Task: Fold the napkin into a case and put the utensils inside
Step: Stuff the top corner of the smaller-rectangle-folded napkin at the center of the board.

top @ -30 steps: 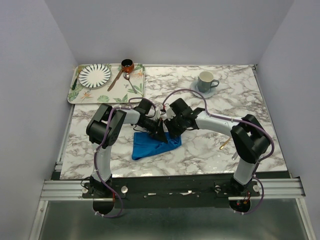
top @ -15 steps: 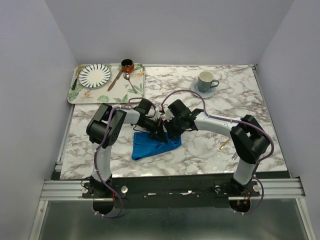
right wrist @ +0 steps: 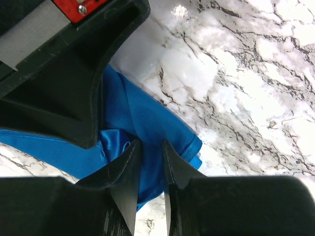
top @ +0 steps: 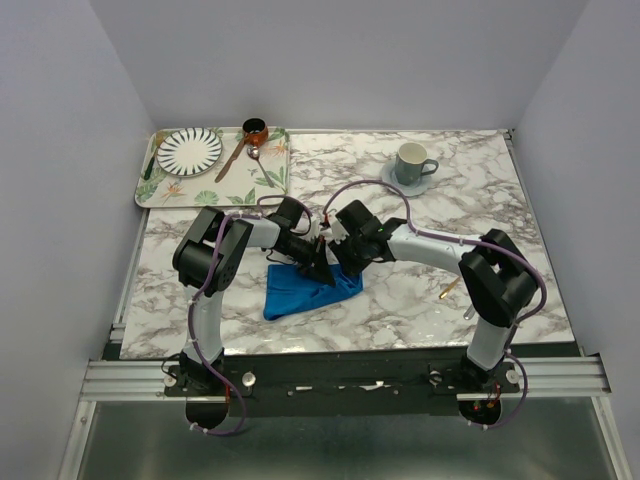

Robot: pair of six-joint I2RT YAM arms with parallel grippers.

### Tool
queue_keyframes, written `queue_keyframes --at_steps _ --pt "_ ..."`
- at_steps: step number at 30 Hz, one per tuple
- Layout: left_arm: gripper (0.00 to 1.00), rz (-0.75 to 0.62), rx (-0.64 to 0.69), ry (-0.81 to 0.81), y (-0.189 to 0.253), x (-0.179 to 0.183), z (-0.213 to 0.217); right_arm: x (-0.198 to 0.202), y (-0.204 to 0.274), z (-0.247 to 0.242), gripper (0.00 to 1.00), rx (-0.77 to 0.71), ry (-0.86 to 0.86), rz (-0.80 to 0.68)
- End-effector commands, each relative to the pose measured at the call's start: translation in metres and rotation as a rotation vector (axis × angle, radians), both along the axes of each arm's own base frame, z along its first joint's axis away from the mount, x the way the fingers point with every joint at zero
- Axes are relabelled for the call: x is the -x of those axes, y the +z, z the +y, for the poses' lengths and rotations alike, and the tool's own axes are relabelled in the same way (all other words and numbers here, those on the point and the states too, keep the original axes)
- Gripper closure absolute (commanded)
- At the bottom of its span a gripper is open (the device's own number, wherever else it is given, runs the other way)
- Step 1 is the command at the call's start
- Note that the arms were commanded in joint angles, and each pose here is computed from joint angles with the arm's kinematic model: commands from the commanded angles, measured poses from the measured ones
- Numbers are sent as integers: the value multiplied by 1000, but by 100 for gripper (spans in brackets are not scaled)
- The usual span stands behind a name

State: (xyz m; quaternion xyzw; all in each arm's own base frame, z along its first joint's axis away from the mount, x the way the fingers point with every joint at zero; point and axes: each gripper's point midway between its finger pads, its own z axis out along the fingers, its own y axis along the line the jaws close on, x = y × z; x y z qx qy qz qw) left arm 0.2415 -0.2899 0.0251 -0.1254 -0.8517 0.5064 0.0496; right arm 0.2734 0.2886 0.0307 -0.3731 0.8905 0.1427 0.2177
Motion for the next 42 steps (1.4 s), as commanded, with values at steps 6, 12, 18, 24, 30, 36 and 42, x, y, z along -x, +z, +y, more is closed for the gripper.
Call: queue_keyframes --at_steps 6,12,18,24,30,36,42 --pt "100 -11 -171 32 -47 -1 19 2 10 -6 98 34 1 -15" --pt "100 -13 -172 32 -47 -1 19 -4 23 -4 99 22 -12 -43" --pt "100 -18 -173 34 -47 -3 20 0 32 -5 99 -2 -9 -50" --pt "100 -34 -156 40 -36 -7 16 8 32 -3 99 -31 13 -26" --pt "100 -93 -102 38 -3 -16 1 10 24 1 99 -29 25 -2" --pt "100 -98 -101 37 13 -21 -12 8 23 2 99 -27 31 -8" --pt "100 -94 -92 44 20 -31 -19 8 22 1 99 -23 34 -10"
